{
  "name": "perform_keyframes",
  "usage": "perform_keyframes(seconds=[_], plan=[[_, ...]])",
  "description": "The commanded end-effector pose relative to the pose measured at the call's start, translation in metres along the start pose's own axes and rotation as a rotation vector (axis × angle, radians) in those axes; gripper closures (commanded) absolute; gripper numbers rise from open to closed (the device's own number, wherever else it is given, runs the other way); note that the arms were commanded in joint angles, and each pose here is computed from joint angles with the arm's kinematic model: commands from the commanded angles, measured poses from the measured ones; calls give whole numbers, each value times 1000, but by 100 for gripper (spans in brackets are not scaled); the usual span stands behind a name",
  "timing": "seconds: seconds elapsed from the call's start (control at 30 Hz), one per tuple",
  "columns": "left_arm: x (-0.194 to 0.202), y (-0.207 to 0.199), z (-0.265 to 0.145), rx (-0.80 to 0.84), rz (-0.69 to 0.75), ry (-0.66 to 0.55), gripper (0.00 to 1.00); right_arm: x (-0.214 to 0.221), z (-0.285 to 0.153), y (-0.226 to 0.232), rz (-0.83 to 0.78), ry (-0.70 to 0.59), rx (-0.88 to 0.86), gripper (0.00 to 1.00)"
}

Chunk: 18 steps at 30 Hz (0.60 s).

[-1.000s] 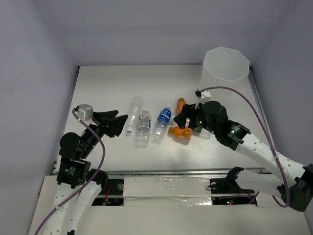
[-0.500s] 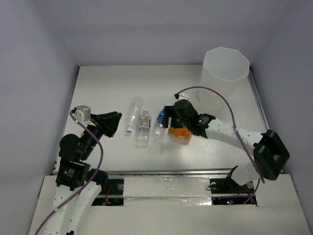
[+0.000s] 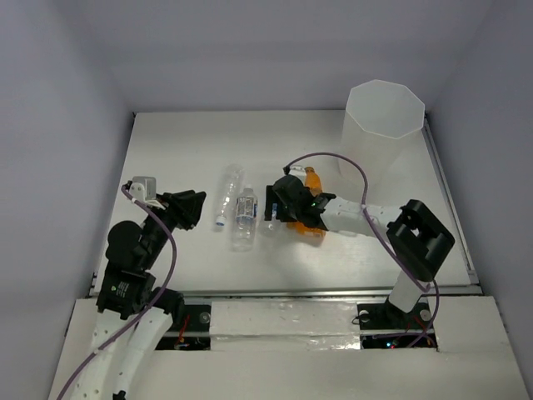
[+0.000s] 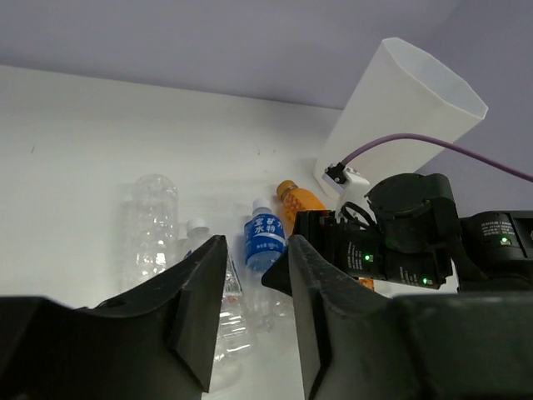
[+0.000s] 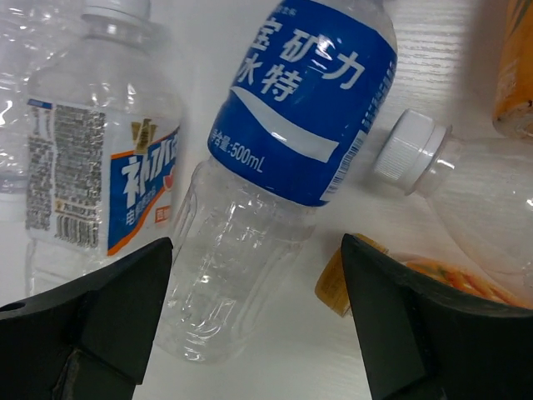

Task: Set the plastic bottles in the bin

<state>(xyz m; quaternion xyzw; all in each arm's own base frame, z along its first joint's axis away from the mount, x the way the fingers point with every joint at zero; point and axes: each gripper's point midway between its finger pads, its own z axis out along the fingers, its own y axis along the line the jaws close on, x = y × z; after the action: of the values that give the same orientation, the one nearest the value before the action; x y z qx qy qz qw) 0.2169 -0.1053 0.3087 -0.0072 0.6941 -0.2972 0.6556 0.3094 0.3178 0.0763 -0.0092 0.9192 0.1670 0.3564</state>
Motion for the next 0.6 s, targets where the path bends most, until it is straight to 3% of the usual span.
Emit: perform_keyframes(seconds=[0.0,0.17,0.37,0.57], plan=[[-13,-7,3,9,-5,-15,66,-28,4,18,70,-95,-15,13],[10,-2,17,10,-19,86,52,-28,15,22,104,-96,-7,17],[49,7,33,-22,-35,252,43,-27,23,18,110,-104,27,24],[75,7,43,-57,-54,348,35,-33,8,22,133,-143,-15,49]])
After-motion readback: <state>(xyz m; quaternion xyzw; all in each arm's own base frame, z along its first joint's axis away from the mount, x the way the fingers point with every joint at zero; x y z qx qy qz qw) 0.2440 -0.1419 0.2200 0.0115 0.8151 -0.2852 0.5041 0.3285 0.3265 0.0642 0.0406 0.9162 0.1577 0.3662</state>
